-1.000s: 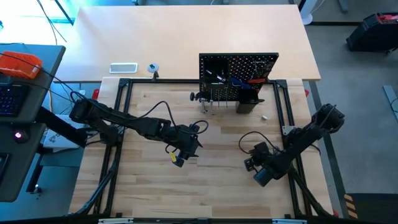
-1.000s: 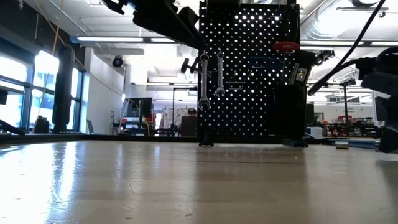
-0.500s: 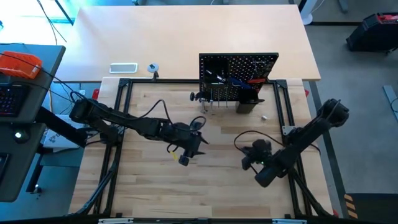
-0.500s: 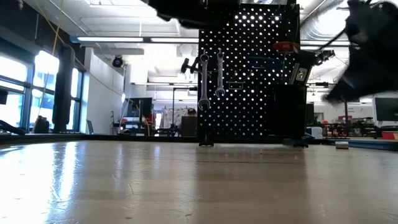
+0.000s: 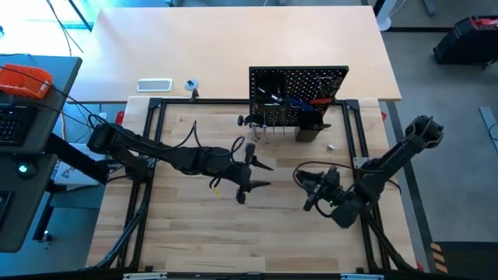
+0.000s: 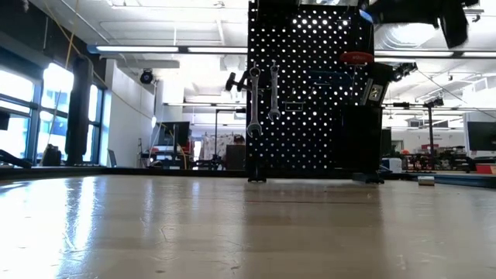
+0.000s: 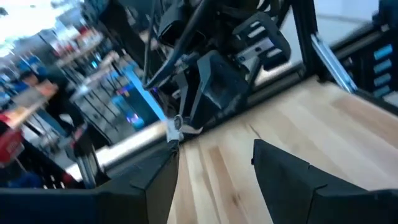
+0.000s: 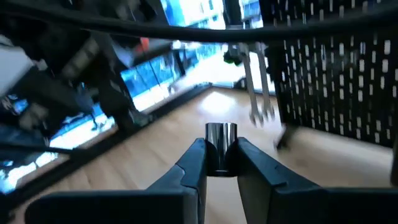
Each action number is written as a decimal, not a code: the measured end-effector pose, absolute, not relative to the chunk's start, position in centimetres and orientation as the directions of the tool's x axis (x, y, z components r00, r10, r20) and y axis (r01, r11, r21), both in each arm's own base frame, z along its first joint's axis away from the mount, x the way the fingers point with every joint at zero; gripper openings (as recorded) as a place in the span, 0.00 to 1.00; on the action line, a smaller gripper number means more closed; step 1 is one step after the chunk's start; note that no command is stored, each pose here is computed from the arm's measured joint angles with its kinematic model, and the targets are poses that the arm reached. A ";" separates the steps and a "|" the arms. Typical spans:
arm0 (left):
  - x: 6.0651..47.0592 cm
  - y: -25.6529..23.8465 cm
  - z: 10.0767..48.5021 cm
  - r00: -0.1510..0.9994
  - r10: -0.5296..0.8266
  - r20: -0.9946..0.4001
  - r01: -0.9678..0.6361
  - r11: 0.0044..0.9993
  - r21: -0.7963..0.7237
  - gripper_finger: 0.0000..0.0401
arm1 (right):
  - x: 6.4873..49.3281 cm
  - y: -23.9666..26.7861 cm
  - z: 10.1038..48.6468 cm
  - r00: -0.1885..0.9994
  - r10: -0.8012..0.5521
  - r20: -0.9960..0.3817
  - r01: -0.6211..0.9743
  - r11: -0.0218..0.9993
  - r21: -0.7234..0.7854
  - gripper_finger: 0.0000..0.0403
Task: Hang tools onto peg board
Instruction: Hang the silver socket onto the pegboard
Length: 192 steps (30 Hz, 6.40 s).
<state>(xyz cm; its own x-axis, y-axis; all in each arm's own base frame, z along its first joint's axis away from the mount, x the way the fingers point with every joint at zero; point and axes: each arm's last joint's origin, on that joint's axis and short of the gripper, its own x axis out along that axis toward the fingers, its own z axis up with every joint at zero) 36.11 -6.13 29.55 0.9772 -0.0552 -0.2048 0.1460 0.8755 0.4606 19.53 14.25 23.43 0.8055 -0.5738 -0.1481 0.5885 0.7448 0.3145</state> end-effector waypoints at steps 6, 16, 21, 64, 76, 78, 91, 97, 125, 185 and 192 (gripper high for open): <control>37.1 -6.5 29.4 0.994 -0.035 -0.106 0.085 0.857 0.509 0.49 | 21.3 14.0 26.5 0.829 -0.556 -0.057 0.548 0.789 0.279 0.14; 37.6 -7.9 29.8 0.991 0.118 0.058 -0.128 0.772 0.622 0.49 | 22.8 12.6 29.1 0.887 -0.456 0.066 0.423 0.863 0.275 0.14; 37.5 -8.0 30.3 0.985 0.139 0.103 -0.172 0.729 0.662 0.49 | 23.2 12.0 29.1 0.894 -0.442 0.072 0.409 0.871 0.272 0.14; 38.3 -8.3 29.4 0.946 0.268 0.184 -0.303 0.523 0.796 0.49 | 24.6 10.2 29.6 0.936 -0.325 0.136 0.263 0.902 0.343 0.14; 38.4 -7.9 29.5 0.940 0.285 0.189 -0.317 0.520 0.793 0.49 | 24.6 10.2 29.6 0.940 -0.314 0.137 0.249 0.902 0.354 0.14; 38.4 -7.9 29.5 0.941 0.281 0.189 -0.315 0.521 0.794 0.49 | 24.6 10.2 29.6 0.940 -0.313 0.137 0.248 0.902 0.354 0.14; 38.5 -7.9 29.4 0.951 0.246 0.185 -0.290 0.508 0.811 0.28 | 24.6 10.3 29.7 0.944 -0.298 0.141 0.234 0.906 0.354 0.14; 38.4 -7.9 29.5 0.951 0.246 0.188 -0.290 0.496 0.819 0.27 | 24.6 10.3 29.7 0.947 -0.290 0.142 0.225 0.909 0.352 0.14; 37.1 -7.7 31.7 0.894 0.379 0.238 -0.369 0.322 0.872 0.27 | 22.0 14.0 29.3 0.915 -0.396 0.078 0.376 0.907 0.186 0.37; 34.6 6.2 48.1 0.900 0.367 -0.235 -0.187 0.812 0.552 0.53 | 21.0 14.6 25.2 0.894 -0.423 -0.149 0.441 0.888 0.128 0.38; 32.8 2.3 47.8 0.831 0.439 -0.342 -0.141 0.761 0.634 0.53 | 20.7 14.3 24.3 0.874 -0.447 -0.189 0.472 0.874 0.116 0.38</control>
<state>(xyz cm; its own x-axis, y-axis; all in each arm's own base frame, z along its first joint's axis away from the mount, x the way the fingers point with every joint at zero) 32.85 2.29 47.83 0.8311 0.4386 -0.3419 -0.1407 0.7607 0.6337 20.75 14.27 24.34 0.8744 -0.4469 -0.1891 0.4718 0.8740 0.1161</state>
